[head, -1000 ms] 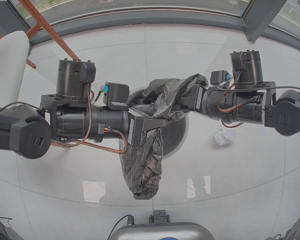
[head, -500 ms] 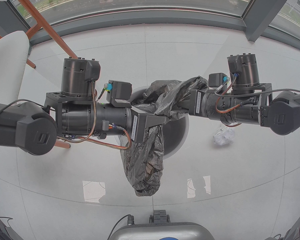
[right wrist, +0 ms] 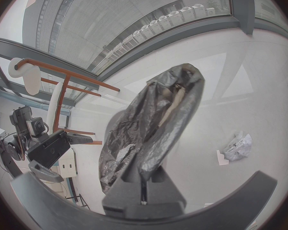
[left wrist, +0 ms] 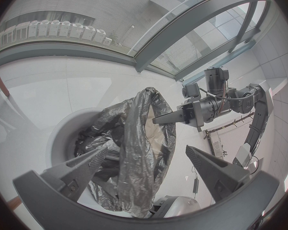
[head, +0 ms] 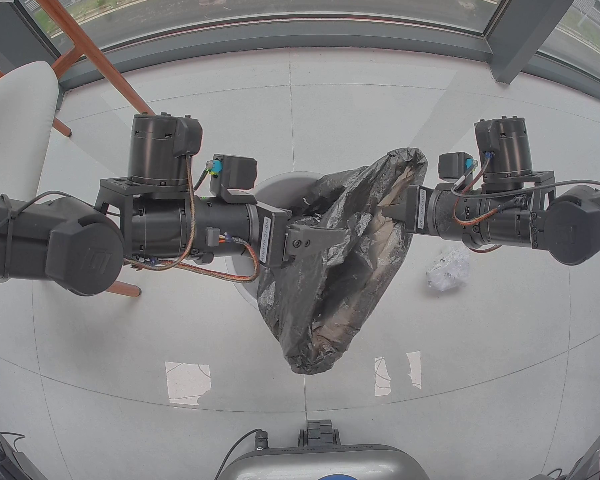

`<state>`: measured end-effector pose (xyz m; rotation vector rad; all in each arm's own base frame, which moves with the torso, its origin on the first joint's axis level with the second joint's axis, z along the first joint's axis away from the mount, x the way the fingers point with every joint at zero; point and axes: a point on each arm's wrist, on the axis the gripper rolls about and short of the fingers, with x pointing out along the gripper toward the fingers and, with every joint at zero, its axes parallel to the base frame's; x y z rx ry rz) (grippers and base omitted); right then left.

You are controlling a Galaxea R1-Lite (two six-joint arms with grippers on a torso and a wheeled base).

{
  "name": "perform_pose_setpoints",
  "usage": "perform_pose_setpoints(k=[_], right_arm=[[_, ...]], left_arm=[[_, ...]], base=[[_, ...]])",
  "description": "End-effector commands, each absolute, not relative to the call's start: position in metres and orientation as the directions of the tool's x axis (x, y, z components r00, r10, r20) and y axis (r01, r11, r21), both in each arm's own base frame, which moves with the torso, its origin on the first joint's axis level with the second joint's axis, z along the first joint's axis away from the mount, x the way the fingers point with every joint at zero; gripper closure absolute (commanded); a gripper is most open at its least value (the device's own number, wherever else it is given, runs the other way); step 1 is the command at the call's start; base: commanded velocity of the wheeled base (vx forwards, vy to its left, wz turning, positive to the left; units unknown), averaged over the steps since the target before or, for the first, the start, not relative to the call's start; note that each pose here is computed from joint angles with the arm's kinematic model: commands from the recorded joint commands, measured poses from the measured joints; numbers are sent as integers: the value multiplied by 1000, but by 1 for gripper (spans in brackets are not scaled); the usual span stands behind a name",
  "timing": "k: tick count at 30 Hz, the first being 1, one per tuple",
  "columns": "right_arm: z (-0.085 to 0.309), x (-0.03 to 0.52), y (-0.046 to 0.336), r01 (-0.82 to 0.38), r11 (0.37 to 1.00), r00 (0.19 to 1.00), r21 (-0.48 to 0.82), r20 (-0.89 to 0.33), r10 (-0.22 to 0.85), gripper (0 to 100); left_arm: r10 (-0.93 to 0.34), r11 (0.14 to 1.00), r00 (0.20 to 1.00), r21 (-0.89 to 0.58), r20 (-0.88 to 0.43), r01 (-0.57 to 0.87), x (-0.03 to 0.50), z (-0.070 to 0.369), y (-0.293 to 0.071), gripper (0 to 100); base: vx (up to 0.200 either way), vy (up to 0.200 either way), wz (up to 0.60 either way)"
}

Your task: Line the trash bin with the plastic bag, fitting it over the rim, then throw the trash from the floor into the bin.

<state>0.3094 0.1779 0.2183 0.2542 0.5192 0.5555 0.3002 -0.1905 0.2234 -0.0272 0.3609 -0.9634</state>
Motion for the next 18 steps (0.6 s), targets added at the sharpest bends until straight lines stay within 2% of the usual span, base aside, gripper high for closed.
perform_pose_setpoints(k=[1,4,11,18], right_arm=[[219,306,174,-432,824,727,366,-399,559,100],[220,305,174,-434,823,727,366,-397,560,100],[219,305,173,-433,825,727,365,-400,558,100],[220,305,174,-433,824,728,365,-397,559,100]], left_arm=[[-801,582,520,-178,-298,794,303,219,-190,0],[-800,579,516,-166,-305,798,303,217,-191,0],[-747,597,547,-19,-378,802,315,190,-197,0],[-736,589,527,-19,-425,808,323,169,-207,0]], base=[[0,0,0],[0,0,0],[0,0,0],[0,0,0]])
